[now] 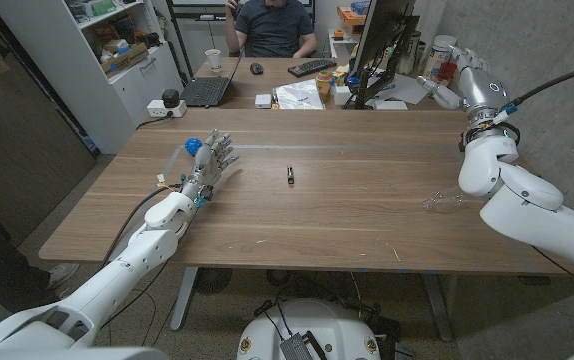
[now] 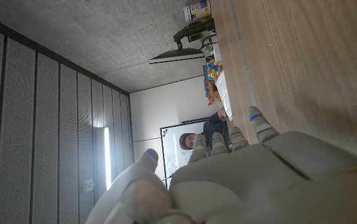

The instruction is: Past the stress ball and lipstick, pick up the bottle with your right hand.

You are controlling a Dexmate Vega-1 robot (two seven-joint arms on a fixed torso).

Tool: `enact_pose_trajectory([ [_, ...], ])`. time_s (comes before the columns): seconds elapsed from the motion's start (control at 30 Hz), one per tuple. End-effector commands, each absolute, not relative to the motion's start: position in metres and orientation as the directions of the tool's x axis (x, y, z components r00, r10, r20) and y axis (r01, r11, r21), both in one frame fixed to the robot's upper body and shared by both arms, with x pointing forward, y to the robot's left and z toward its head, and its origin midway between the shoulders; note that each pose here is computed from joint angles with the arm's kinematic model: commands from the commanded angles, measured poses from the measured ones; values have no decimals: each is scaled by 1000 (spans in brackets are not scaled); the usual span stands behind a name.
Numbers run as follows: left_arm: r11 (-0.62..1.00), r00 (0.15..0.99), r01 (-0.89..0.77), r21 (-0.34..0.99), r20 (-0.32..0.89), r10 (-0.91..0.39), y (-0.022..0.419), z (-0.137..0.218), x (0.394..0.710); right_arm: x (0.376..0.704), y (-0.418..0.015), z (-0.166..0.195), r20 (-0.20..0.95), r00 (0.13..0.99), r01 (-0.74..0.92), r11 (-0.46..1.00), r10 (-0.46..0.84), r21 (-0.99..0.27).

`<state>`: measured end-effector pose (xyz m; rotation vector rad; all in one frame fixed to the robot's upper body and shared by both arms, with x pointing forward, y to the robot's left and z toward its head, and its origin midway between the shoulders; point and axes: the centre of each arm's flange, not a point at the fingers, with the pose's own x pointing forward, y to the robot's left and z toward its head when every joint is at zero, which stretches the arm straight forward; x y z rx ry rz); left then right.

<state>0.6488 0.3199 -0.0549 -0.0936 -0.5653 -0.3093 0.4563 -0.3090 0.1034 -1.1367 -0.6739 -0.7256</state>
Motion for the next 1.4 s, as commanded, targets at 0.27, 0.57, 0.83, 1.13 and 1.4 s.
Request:
enact_pose_trajectory([
  [0.27,943,795,333,9,535,-286,327,-52,657,427,-318,91,732,585,798,88,-349,-596],
  [0.57,936,793,352,19,526,-308,327,-51,660,437,-325,82,650,640,733,72,-409,-676],
  [0.83,937,792,350,23,526,-309,329,-51,659,439,-329,77,606,677,693,83,-417,-716],
  [1.13,934,789,356,30,525,-318,329,-51,660,437,-323,71,575,701,658,73,-421,-749],
  [1.4,933,785,358,40,528,-323,328,-47,660,443,-322,65,513,746,597,86,-424,-797],
])
